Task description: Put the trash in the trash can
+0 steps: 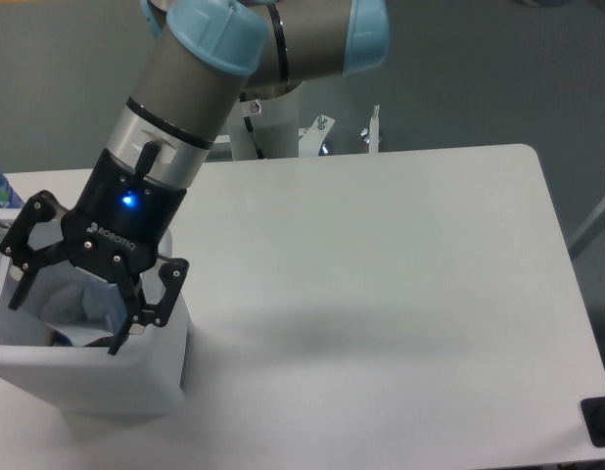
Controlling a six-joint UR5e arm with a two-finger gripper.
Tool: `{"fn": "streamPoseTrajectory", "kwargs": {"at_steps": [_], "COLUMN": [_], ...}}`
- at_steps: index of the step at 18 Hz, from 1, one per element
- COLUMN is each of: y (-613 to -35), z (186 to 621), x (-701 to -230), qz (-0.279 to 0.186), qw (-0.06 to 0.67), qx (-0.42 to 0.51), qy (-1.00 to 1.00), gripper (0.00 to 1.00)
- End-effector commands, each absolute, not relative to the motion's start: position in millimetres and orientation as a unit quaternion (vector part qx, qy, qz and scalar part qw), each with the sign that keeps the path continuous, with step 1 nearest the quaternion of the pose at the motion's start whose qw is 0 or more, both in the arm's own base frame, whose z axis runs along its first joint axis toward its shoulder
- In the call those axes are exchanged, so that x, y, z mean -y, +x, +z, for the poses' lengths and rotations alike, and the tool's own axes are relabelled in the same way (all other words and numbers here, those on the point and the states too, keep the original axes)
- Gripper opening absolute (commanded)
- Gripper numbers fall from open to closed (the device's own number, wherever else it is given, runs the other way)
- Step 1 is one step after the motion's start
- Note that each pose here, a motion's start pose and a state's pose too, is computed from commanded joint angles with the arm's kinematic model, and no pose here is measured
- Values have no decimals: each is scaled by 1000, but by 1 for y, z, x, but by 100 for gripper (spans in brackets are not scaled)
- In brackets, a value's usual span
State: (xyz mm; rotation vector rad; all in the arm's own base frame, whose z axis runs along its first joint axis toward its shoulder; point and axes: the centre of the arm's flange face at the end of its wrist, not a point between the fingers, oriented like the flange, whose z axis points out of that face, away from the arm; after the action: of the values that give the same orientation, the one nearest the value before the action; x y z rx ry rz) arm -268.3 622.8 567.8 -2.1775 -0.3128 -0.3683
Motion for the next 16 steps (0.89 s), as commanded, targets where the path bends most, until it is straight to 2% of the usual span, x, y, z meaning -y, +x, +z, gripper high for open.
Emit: {"fn": "streamPoseTrajectory", "kwargs": {"at_steps": [2, 6, 8, 11, 16], "y": [-294, -364, -386, -448, -495], "z": [566, 557, 547, 489, 428], "x": [-613, -575, -566, -535, -499], "qz": [-136, -71, -57, -28, 37], "qw": [441, 437, 432, 391, 315], "qx": [143, 162, 162, 189, 175], "qy": [-875, -882, -885, -900, -932], "gripper": [100, 100, 100, 100, 100]}}
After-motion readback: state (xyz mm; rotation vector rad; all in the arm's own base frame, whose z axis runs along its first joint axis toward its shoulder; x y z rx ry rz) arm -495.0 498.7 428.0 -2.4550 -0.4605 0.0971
